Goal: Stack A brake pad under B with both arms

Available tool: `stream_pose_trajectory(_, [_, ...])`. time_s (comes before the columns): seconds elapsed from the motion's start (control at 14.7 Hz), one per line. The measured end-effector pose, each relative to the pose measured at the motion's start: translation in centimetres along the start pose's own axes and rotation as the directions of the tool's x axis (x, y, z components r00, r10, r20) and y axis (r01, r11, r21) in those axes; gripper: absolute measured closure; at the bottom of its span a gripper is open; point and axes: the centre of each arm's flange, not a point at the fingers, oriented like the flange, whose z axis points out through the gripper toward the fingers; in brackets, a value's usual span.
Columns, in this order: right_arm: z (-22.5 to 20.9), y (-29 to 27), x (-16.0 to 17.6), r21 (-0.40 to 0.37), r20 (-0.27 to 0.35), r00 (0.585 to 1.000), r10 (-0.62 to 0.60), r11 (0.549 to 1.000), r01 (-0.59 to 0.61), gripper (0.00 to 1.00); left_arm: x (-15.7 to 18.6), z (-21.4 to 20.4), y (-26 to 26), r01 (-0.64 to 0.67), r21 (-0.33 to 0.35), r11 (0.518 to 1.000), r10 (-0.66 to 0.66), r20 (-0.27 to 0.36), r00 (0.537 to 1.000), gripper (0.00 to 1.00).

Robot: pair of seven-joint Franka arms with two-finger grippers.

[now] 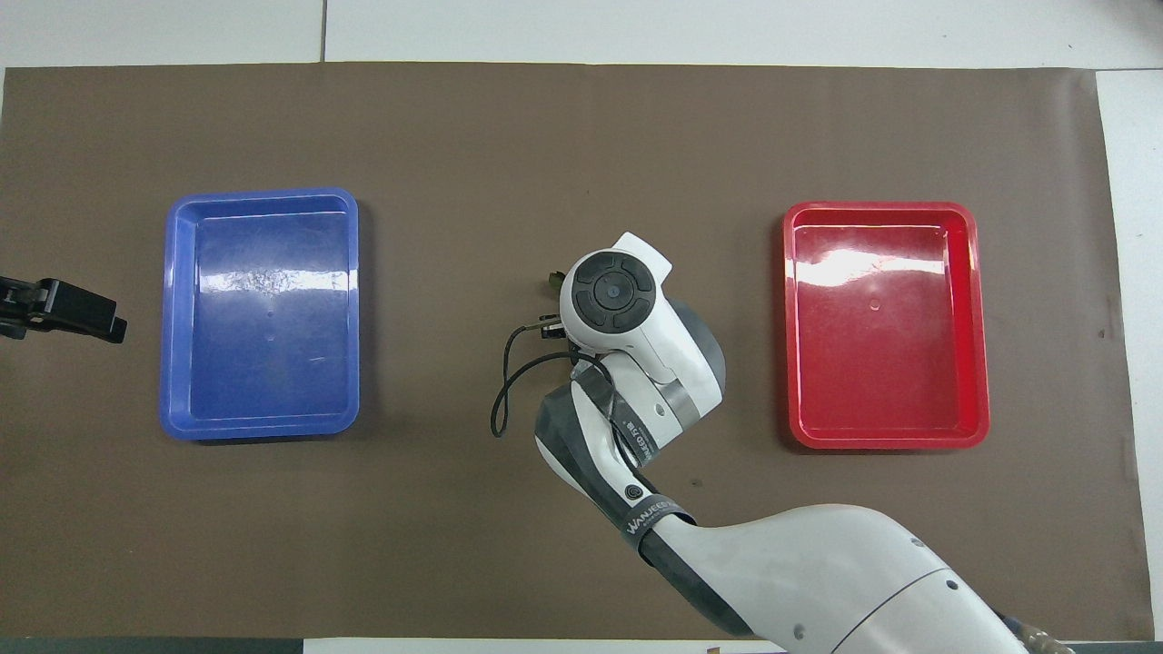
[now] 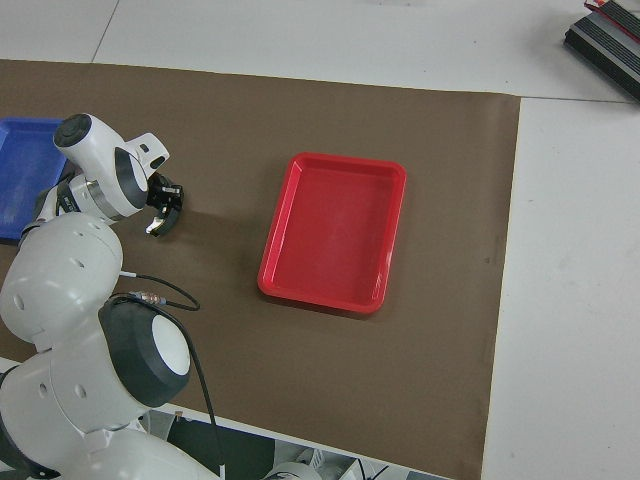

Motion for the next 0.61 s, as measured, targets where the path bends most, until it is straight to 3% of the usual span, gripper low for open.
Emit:
stream_pose_trajectory(0.34, [-0.1,0.1,0.0,0.0,-0.001,1.0,0.001,1.0,-0.001,0.0,0.0,0.0,0.0,0.0,0.0,1.0,0.0,0.0,1.0,0.0])
stream_pose_trajectory(0.61, [-3.9,2.5,1.3,0.003,-0.019,0.999,0.043,0.999,-0.043,0.0,0.0,0.0,0.0,0.0,0.0,1.0,0.0,0.0,1.0,0.0])
